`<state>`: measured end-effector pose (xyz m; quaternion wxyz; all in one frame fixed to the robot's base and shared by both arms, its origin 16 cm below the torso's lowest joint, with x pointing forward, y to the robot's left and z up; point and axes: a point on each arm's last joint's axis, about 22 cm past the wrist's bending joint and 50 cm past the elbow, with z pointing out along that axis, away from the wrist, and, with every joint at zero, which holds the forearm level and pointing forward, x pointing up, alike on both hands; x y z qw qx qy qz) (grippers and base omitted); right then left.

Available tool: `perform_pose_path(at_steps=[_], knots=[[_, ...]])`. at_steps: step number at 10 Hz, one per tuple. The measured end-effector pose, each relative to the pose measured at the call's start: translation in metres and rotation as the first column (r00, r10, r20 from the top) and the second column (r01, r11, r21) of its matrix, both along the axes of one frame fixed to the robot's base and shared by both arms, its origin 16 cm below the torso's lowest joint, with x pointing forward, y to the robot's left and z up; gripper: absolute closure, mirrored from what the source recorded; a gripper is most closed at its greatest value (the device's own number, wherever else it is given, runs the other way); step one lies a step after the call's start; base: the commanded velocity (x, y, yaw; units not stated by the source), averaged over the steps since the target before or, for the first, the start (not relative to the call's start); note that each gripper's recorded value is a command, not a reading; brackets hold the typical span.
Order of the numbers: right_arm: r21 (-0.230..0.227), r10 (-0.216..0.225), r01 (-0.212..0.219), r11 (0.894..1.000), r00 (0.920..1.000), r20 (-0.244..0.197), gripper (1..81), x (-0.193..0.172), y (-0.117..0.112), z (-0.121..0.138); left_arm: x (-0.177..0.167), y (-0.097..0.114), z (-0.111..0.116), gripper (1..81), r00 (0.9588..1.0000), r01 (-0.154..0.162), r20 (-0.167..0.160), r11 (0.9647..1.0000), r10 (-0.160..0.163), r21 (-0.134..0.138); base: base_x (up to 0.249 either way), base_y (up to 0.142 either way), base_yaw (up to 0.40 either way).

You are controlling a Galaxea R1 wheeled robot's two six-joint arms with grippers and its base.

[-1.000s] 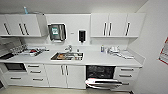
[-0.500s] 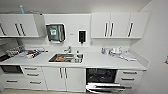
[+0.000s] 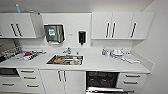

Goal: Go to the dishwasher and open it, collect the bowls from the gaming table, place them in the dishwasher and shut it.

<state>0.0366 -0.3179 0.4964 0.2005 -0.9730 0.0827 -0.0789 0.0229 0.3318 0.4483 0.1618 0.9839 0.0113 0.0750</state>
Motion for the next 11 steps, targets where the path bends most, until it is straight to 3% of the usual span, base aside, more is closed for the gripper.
perform_pose_path(at_steps=[1,2,3,5,7,11], knots=[[0.0,0.004,-0.004,1.0,0.9998,-0.017,81.1,-0.015,0.0,-0.001,-0.015,0.0,-0.001,81.1,0.9999,0.0,-0.014,1.0,0.0,0.002,0.169,0.0,0.0],[0.005,0.016,-0.016,1.0,0.9977,-0.066,81.1,-0.045,0.002,-0.002,-0.042,0.002,-0.002,81.1,0.9987,0.002,-0.05,0.9999,-0.001,0.01,0.169,0.0,0.0],[0.006,0.019,-0.018,1.0,0.9977,-0.065,81.1,-0.039,0.002,-0.002,-0.038,0.003,-0.002,81.1,0.9988,0.003,-0.049,0.9999,-0.002,0.012,0.169,0.0,0.0],[0.0,0.005,-0.005,1.0,1.0,-0.007,81.1,-0.008,0.0,0.0,-0.005,0.0,0.0,81.1,1.0,0.0,-0.003,1.0,0.0,0.001,0.169,0.0,0.0],[0.002,0.01,-0.01,1.0,0.9994,-0.032,81.1,-0.022,0.001,-0.001,-0.018,0.001,-0.001,81.1,0.9998,0.001,-0.021,1.0,-0.001,0.006,0.169,0.0,0.0],[0.002,0.011,-0.01,1.0,0.9994,-0.032,81.1,-0.022,0.001,-0.001,-0.019,0.001,-0.001,81.1,0.9997,0.001,-0.023,1.0,-0.001,0.006,0.169,0.0,0.0]])
